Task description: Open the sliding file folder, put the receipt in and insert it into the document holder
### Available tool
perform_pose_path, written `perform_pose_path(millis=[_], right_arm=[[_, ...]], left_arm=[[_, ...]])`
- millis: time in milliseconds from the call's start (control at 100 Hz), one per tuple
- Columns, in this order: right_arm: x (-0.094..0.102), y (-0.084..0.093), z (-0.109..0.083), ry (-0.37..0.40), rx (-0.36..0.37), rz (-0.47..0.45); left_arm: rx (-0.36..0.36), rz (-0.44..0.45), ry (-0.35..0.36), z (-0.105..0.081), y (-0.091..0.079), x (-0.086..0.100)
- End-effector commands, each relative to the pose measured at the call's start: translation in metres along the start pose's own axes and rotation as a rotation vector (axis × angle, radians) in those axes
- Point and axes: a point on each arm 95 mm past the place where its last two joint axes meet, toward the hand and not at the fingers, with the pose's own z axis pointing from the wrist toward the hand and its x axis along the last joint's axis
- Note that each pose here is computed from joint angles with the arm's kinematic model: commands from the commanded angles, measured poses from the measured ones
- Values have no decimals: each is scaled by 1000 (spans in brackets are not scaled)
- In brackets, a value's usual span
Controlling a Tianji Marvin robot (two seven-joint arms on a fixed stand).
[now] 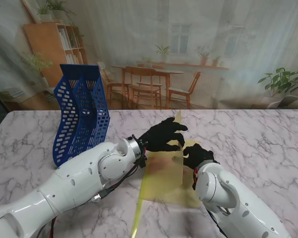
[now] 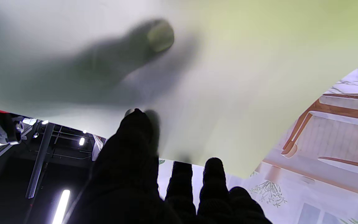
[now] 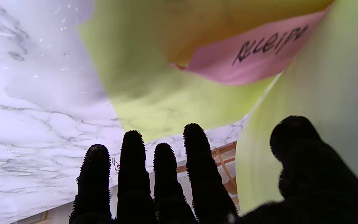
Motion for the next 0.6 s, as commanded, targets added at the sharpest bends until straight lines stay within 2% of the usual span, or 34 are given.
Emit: perform_pose_path(millis=[0,240,420,590], right_arm=[[-1,3,-4,10,-19,11],[-16,15,-14,57,-80,38],[-32,18,-21,57,-100,19],[-45,25,-26,50,-166,45]], left_arm=[[-13,0,2,0,1,0],[-12,4,5,-1,-1,-1],[-12,5,8,-1,-1,0],[-19,5,9,0,0,-1]])
